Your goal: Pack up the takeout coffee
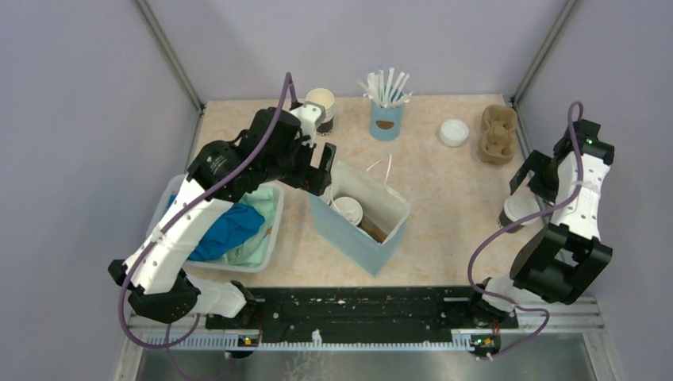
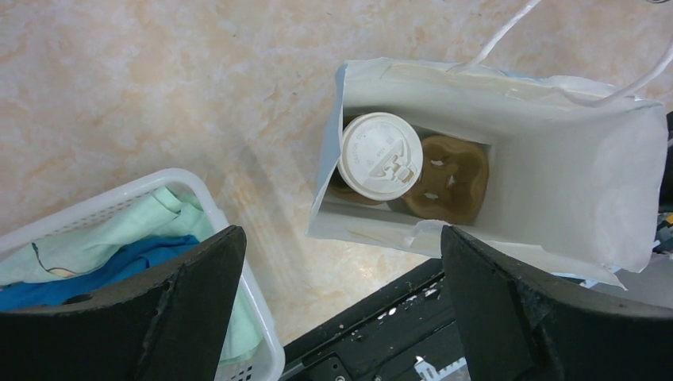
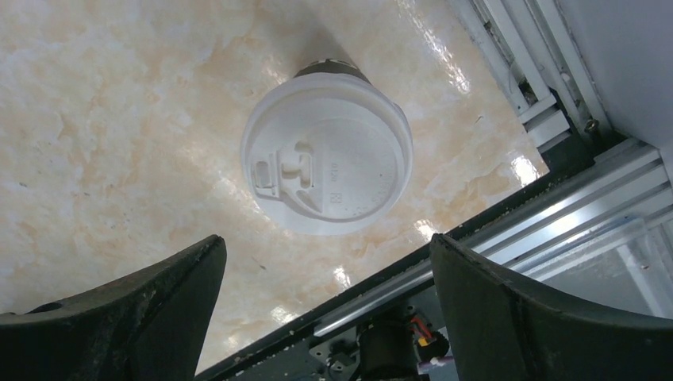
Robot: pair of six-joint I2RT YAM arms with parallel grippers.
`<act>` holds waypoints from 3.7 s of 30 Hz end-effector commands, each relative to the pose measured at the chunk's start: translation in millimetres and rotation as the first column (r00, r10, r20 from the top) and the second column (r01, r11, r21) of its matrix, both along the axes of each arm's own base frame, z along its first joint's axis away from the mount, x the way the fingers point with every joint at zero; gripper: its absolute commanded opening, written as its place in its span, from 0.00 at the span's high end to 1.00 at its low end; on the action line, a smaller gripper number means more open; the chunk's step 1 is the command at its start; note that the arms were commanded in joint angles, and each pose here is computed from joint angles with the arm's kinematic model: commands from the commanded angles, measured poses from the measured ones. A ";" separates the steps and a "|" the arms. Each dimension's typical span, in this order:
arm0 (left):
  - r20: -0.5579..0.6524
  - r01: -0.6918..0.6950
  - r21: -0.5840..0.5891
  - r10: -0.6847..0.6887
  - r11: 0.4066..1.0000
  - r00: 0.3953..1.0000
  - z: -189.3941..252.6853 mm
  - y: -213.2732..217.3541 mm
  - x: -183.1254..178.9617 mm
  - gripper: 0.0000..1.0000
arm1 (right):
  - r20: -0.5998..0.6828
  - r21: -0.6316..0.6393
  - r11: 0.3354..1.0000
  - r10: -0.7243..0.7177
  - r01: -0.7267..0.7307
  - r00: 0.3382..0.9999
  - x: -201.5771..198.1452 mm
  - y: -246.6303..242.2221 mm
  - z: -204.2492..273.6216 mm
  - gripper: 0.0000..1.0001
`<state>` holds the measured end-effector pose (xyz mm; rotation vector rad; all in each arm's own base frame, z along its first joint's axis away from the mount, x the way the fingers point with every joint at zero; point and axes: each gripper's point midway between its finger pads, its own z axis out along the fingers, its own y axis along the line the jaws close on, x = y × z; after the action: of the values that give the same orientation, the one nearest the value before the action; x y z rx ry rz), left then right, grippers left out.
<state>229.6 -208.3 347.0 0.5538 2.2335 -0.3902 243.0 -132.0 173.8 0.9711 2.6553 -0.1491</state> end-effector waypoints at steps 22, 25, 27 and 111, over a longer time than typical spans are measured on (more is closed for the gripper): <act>0.019 -0.014 0.079 0.012 0.997 1.000 -14.3 6.4 0.6 0.02 | -0.012 0.073 0.997 0.029 -0.028 1.000 8.2 -0.6 -25.7 0.05; 0.019 -0.012 0.079 0.010 0.997 1.000 -14.3 5.4 1.2 0.02 | -0.024 0.072 0.997 0.024 -0.023 0.999 6.1 -1.1 -27.5 0.04; 0.018 -0.011 0.081 0.009 0.997 1.000 -15.1 4.8 1.5 0.02 | -0.035 0.056 0.998 0.018 -0.016 0.999 4.6 -4.4 -28.7 0.04; -0.307 0.086 0.036 -0.071 0.996 0.949 -101.6 -37.6 66.5 0.37 | 0.552 0.019 0.789 0.504 -0.615 0.664 2.1 193.1 136.6 0.33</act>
<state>279.5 -236.1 244.4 0.5877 2.5850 -0.5416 247.2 56.9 301.8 0.1969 2.3671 0.4644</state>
